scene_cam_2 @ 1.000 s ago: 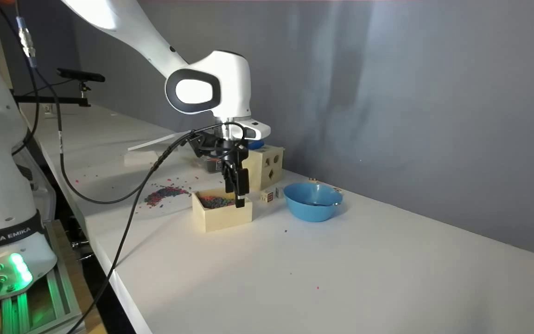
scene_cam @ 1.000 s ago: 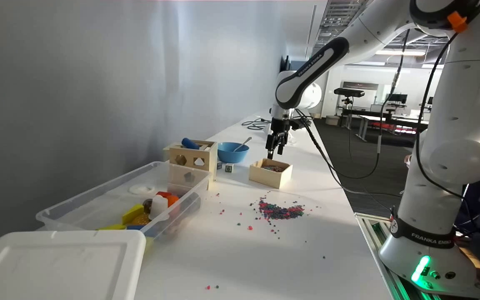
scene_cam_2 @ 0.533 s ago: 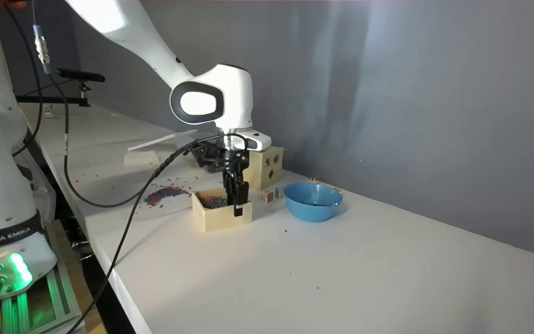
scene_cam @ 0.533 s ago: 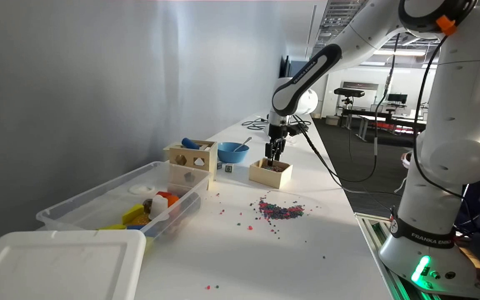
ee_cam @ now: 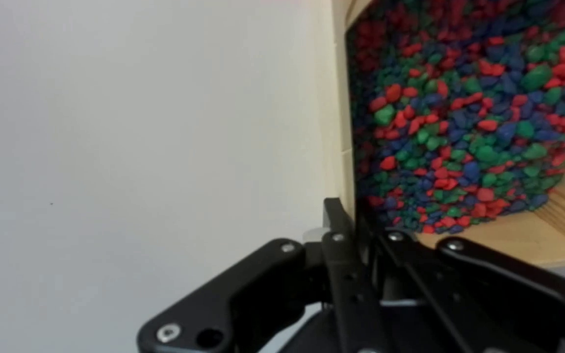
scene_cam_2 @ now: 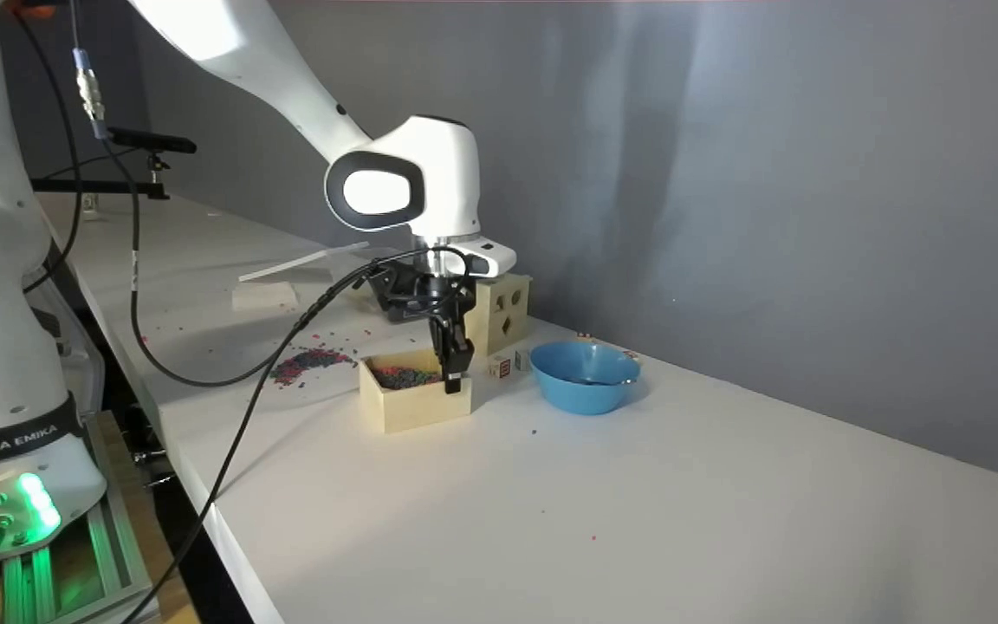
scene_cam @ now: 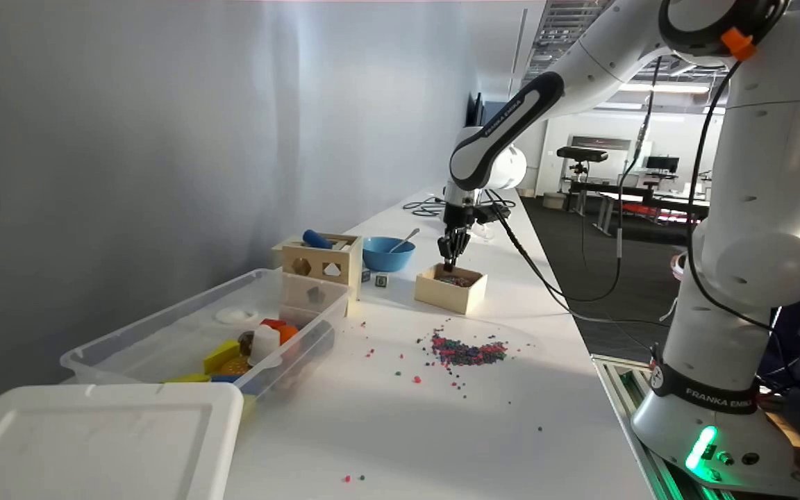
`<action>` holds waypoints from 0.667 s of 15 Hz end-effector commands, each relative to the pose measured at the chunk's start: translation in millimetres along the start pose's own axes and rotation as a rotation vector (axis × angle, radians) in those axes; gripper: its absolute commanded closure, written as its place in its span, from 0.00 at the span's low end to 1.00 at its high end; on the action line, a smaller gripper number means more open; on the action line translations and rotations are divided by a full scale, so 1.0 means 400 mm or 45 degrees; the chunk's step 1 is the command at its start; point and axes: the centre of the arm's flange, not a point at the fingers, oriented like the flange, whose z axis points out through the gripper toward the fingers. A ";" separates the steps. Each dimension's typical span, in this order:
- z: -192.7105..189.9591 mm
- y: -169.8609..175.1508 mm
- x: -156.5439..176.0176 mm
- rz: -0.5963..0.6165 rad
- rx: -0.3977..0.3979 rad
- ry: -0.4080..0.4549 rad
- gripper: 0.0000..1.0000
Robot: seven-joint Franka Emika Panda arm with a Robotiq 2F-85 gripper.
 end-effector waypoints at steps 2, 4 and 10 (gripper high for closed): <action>0.010 0.003 0.007 0.006 0.024 -0.006 0.99; -0.005 0.003 0.009 -0.004 0.039 -0.016 0.98; -0.026 -0.024 0.027 -0.067 0.055 -0.054 0.98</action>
